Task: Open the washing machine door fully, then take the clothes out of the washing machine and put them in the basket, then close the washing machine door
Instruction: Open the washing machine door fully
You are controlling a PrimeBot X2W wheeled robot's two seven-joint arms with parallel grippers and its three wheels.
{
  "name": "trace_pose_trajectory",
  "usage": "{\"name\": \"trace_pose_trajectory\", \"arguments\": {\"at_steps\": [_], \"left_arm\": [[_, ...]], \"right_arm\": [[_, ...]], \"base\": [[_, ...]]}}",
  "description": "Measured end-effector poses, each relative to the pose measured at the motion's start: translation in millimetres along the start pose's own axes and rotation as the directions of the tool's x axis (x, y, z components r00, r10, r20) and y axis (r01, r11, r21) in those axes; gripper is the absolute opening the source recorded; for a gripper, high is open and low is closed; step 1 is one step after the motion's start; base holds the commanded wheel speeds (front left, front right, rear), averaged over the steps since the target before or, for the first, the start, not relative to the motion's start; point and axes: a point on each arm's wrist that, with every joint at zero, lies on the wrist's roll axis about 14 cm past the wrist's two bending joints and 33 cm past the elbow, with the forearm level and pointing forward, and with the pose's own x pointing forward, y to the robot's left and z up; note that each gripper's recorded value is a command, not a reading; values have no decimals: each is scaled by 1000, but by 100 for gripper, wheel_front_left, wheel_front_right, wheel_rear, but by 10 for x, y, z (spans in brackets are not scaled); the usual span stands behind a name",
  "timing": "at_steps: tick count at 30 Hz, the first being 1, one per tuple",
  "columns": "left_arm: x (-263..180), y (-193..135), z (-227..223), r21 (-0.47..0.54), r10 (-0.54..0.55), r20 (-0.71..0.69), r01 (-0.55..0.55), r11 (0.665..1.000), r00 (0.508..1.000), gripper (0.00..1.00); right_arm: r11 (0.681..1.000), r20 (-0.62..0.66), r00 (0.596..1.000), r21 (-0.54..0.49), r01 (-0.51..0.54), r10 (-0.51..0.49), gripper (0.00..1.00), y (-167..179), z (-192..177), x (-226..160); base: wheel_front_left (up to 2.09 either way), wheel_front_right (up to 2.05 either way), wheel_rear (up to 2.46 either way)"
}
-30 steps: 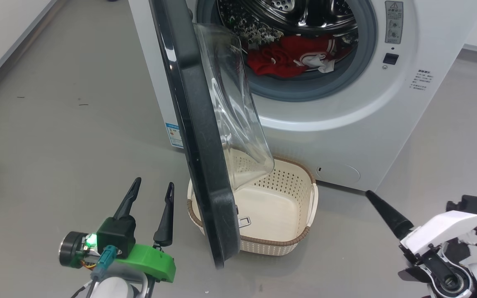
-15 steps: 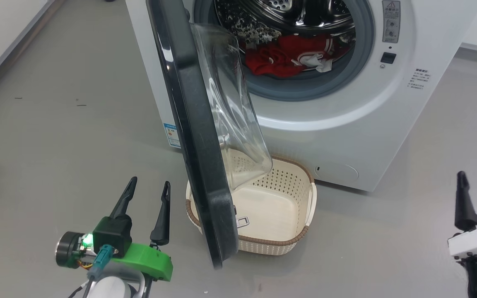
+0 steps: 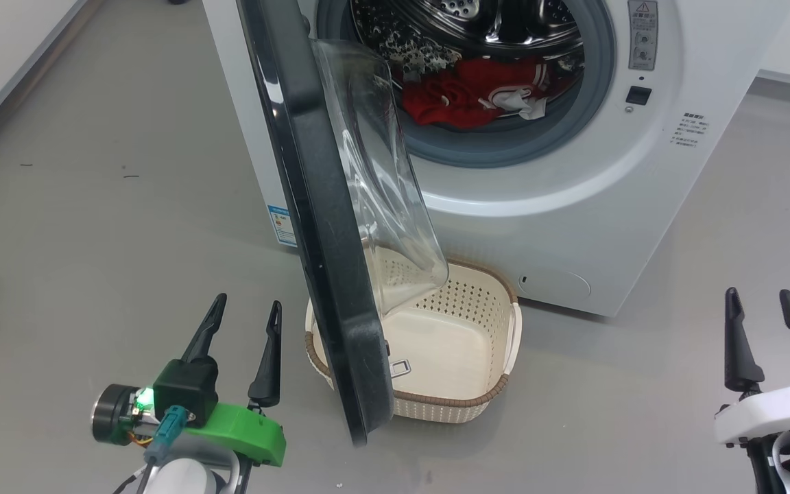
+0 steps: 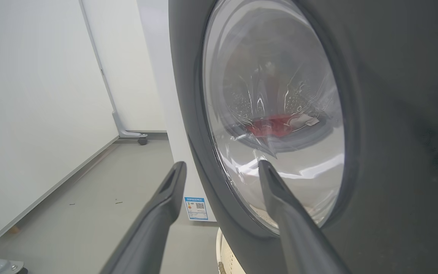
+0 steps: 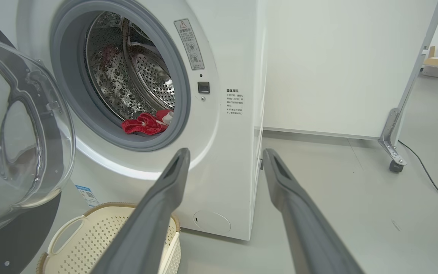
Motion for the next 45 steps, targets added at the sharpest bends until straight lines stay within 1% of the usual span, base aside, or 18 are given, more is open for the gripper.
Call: {"name": "trace_pose_trajectory", "arguments": {"at_steps": [4, 7, 10, 16, 24, 36, 45], "left_arm": [[3, -2, -3, 0, -1, -1, 1, 1000, 1000, 100], [4, -2, -7, 0, -1, -2, 1, 1000, 1000, 100], [4, -2, -12, 0, -1, -4, 1, 1000, 1000, 100], [0, -2, -24, 0, -1, -7, 1, 1000, 1000, 100], [-15, 4, -25, 0, 1, -8, -1, 1000, 1000, 100], [-52, 21, -37, -1, 6, -11, -6, 1000, 1000, 100], [-81, 23, -59, -3, 8, -17, -8, 1000, 1000, 100]], "right_arm": [[1000, 17, 1000, 14, 14, -14, 100, 73, 23, 2], [1000, 28, 1000, 5, 15, -15, 100, 115, 42, -5], [1000, 3, 1000, 12, 10, -10, 100, 182, -59, -75], [1000, -36, 999, 22, -19, 20, 100, 365, -212, -176], [998, -41, 997, 23, -65, 65, 100, 547, -247, -216], [996, -39, 995, 7, -89, 89, 100, 636, -249, -257], [997, -44, 996, 10, -83, 83, 100, 639, -272, -304]], "base": [[0, 0, 0], [0, 0, 0], [0, 0, 0], [0, 0, 0], [0, 0, 0], [0, 0, 0], [0, 0, 0]]}}
